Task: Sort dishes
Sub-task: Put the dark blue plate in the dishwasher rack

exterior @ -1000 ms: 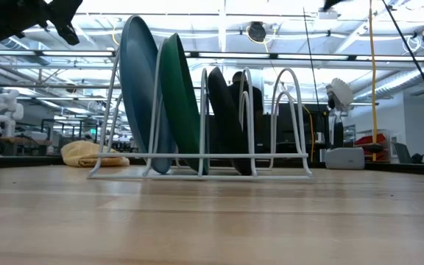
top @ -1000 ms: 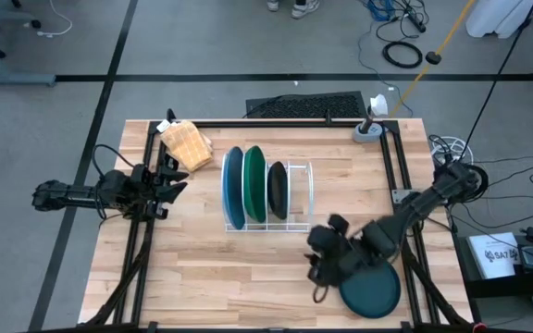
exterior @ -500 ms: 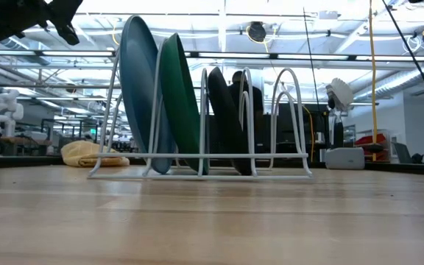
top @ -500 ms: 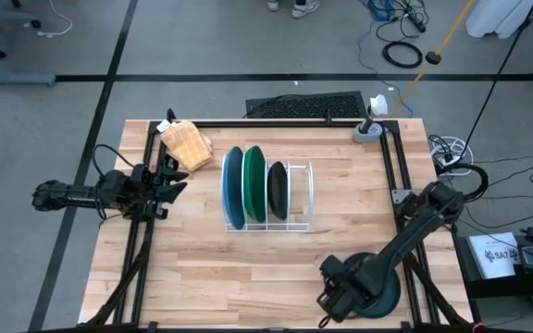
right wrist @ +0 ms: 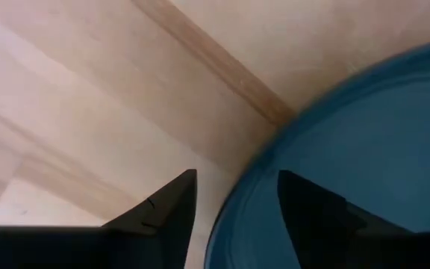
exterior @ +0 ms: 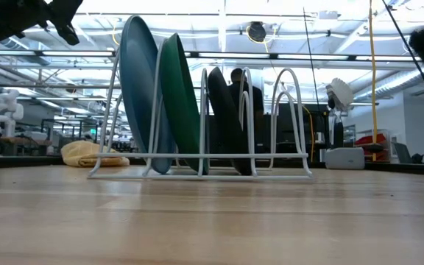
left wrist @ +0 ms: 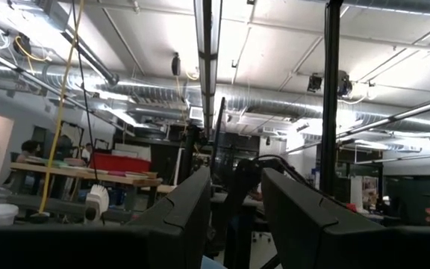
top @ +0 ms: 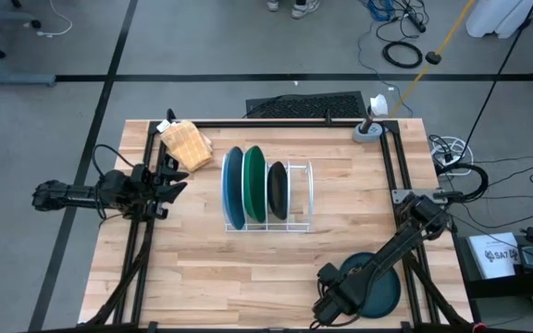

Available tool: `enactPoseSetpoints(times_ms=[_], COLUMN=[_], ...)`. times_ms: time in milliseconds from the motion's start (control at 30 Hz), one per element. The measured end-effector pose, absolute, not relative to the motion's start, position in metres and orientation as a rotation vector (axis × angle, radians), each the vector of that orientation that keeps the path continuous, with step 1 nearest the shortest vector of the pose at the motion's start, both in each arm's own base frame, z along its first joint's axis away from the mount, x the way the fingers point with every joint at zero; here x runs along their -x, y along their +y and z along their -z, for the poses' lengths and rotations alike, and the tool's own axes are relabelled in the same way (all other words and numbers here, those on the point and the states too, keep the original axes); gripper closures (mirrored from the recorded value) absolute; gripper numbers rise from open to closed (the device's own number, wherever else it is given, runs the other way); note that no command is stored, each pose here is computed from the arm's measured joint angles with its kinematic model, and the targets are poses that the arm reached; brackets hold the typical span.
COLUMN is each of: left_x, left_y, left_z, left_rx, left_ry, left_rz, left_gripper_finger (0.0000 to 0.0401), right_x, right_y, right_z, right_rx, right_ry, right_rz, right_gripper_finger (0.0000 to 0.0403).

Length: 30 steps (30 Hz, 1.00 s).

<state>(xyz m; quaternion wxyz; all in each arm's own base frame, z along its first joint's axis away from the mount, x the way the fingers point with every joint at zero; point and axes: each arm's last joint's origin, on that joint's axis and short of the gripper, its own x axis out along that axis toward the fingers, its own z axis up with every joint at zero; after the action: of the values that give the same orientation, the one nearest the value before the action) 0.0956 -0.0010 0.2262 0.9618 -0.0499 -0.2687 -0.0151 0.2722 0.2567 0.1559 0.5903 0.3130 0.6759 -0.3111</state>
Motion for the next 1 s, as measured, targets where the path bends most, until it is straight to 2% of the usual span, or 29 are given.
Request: enactPoseSetpoints(times_ms=[167,400,567,1000], left_x=[-0.096,-0.096,-0.096,-0.096], left_y=[-0.001,-0.001,-0.001,-0.001], left_z=[-0.226,-0.226,-0.226,-0.226], left_rx=[0.102,0.101,0.101,0.101], left_ry=[-0.545,-0.545,-0.544,-0.544], left_rz=[0.030,0.030,0.030,0.027], left_gripper_finger=[0.0269,0.0269,0.0269,0.0269], right_x=[-0.277,-0.280,-0.286,-0.298], right_y=[0.255,0.249,0.246,0.231], right_z=[-0.144,-0.148,-0.169,-0.318], right_rx=[-0.713,-0.689,-0.605,-0.378], right_ry=[1.643,1.659,1.527,0.765], right_rz=[0.716,0.689,0.666,0.556], right_gripper_finger=[0.0270,0.0386,0.0395,0.0402])
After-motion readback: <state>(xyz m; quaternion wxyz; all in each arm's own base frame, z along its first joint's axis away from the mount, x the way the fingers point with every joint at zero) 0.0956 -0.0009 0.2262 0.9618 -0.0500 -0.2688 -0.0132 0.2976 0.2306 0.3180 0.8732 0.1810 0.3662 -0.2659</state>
